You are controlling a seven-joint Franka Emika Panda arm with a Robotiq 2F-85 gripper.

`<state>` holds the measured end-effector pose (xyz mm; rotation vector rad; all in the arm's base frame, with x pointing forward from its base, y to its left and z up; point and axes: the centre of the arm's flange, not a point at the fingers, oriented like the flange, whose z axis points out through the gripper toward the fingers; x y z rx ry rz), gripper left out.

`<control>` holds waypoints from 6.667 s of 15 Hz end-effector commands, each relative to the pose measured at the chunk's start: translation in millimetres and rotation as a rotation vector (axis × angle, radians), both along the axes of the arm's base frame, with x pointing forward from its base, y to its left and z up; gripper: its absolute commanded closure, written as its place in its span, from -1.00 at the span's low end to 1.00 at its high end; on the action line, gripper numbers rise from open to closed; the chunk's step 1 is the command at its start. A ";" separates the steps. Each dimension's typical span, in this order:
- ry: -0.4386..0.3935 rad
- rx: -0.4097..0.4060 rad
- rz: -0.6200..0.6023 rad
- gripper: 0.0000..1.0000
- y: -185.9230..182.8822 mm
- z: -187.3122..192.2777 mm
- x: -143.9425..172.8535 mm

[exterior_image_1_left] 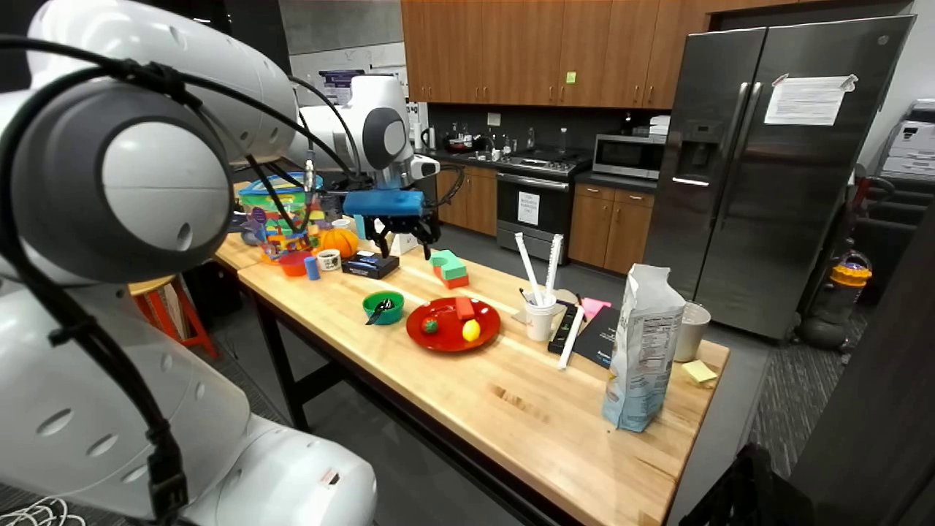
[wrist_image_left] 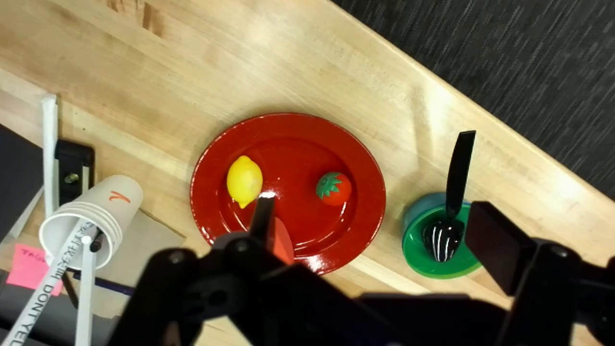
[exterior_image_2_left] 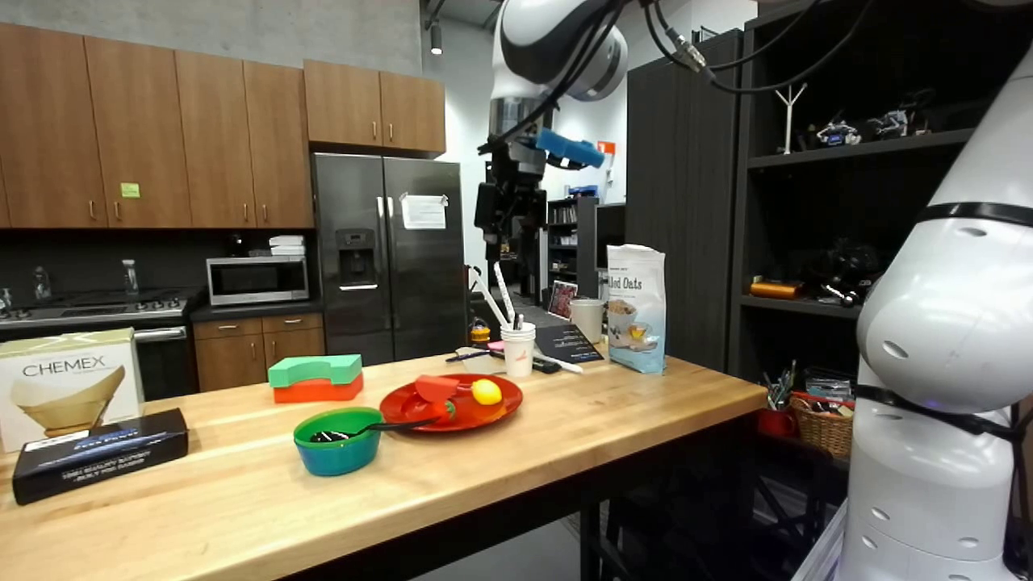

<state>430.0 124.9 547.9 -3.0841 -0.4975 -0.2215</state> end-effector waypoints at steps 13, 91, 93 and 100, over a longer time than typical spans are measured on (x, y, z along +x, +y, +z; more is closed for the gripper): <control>0.109 0.123 0.483 -1.00 6.5 -11.2 -14.1; 0.029 0.141 0.895 -1.00 127.3 -201.6 189.6; 0.014 0.159 0.890 -1.00 130.5 -213.1 194.2; 0.014 0.226 0.878 -1.00 149.7 -254.7 201.2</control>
